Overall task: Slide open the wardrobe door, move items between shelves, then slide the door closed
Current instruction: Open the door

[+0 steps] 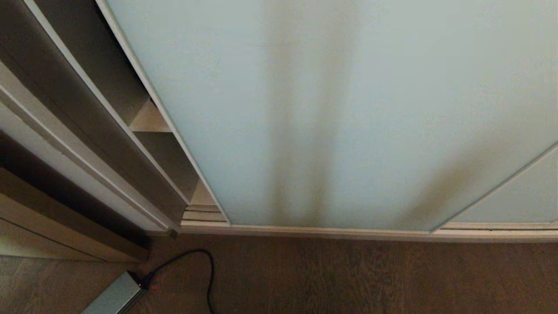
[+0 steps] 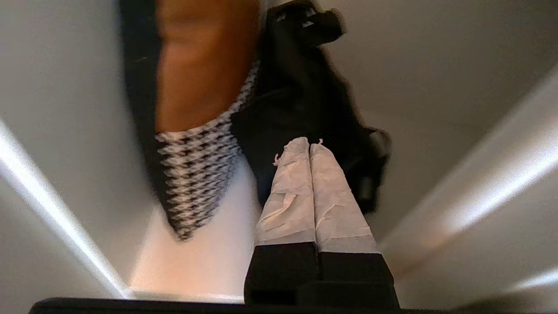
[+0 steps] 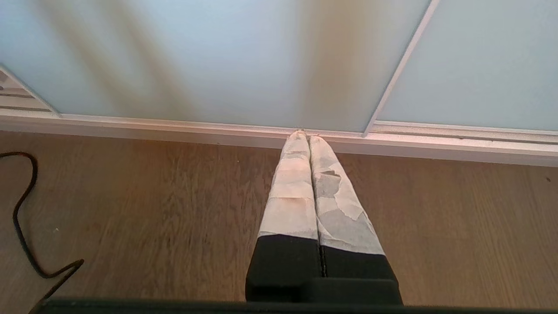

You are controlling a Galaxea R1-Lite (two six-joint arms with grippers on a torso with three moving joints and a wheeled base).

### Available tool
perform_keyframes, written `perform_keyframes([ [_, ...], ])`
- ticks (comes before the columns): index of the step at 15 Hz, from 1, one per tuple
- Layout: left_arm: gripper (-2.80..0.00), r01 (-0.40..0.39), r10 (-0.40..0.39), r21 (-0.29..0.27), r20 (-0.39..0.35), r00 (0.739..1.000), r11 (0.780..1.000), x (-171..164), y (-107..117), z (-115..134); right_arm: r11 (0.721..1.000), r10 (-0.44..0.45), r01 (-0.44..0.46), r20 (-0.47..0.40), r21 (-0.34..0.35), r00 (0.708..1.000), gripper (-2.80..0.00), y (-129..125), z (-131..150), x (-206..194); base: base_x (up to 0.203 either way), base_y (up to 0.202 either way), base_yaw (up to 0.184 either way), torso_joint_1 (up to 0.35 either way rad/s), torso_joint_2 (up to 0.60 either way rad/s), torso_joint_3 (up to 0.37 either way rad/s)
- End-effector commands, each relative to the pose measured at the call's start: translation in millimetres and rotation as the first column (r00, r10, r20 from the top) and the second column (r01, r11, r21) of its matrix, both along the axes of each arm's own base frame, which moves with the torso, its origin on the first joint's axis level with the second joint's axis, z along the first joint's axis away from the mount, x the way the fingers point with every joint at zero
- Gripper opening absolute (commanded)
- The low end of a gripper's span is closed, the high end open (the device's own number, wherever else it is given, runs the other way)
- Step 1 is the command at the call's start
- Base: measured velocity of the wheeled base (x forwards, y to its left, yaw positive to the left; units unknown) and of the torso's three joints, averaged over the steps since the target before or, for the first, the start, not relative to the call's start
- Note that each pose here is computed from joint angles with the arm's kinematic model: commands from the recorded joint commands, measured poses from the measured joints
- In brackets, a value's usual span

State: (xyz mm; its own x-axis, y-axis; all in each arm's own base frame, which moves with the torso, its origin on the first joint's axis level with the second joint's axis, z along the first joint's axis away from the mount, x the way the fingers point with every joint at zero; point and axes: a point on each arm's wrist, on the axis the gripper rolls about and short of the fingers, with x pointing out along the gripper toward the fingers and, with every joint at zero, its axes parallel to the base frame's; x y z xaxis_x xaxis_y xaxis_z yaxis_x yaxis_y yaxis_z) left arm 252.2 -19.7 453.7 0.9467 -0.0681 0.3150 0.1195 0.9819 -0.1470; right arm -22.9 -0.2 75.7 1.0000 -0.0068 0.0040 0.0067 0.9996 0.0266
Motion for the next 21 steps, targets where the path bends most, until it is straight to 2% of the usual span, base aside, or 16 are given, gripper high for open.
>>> perform_keyframes([
  [1,-2.8,0.019,-0.019,-0.007,-0.019,1.0,1.0,21.6,-17.4,-6.4,1.0,0.001,-0.001,0.002,0.0,1.0,-2.8,0.0,0.0,-0.1,0.0,0.0,0.0,0.0,0.0,0.0],
  [4,-2.8,0.049,-0.049,0.014,-0.028,0.998,0.999,25.2,-33.2,-9.7,1.0,0.001,-0.001,0.002,0.0,1.0,-2.8,0.0,0.0,-0.1,0.0,0.0,0.0,0.0,0.0,0.0],
  [14,-2.8,0.132,-0.132,-0.011,-0.012,0.991,0.991,8.4,-59.4,-4.8,1.0,0.001,-0.001,0.002,0.0,1.0,-2.8,0.0,0.0,-0.1,0.0,0.0,0.0,0.0,0.0,0.0],
  [21,-2.8,0.257,-0.258,-0.02,-0.029,0.966,0.966,-7.3,-99.4,-8.6,1.0,0.001,-0.001,0.002,0.0,1.0,-2.8,0.0,0.0,-0.1,0.0,0.0,0.0,0.0,0.0,0.0],
])
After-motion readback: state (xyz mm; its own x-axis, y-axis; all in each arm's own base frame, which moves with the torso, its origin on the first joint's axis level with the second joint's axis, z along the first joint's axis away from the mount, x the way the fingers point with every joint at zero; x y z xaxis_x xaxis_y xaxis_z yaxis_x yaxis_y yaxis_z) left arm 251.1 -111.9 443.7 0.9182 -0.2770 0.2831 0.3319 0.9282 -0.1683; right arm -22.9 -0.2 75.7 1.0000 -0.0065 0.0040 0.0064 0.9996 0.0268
